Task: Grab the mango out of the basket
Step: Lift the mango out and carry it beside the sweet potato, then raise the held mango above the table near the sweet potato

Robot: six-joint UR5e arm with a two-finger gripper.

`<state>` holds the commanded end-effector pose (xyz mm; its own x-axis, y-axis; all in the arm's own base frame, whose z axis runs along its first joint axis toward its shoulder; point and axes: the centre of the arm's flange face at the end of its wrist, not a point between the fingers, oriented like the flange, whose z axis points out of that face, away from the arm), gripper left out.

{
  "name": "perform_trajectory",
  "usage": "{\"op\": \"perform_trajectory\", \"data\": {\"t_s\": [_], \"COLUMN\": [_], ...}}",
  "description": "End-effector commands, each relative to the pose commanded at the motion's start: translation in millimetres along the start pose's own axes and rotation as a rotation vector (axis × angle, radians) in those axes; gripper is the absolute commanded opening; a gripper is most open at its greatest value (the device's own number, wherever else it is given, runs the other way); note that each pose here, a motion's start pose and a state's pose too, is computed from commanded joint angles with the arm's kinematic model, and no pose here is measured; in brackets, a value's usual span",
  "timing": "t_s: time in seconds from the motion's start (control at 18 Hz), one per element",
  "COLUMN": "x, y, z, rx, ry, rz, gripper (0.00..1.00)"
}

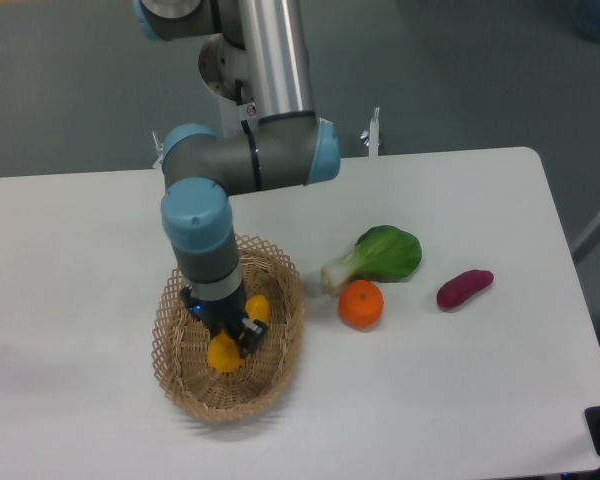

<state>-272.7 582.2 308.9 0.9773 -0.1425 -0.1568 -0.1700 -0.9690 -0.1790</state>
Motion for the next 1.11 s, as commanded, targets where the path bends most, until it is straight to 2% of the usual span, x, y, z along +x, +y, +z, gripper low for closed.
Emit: {"op": "perform_trajectory", "data": {"t_s": [0.22, 0.56, 0.78, 0.89, 1.11], "x": [-47.3, -129.2, -175.1, -192.1, -216.4], "y": [14.6, 76.6, 129.8, 147.9, 173.9], "z": [-24.1, -73.0, -103.6, -115.4, -131.2], "rx": [-0.017, 0.007, -0.006, 0.003, 0.012], "ry": [0.019, 0.063, 0.108, 0.122, 0.098], "rz": [0.018, 0.02, 0.108, 0.118, 0.179], "gripper": [0.38, 0.38, 0.38, 0.38, 0.38]}}
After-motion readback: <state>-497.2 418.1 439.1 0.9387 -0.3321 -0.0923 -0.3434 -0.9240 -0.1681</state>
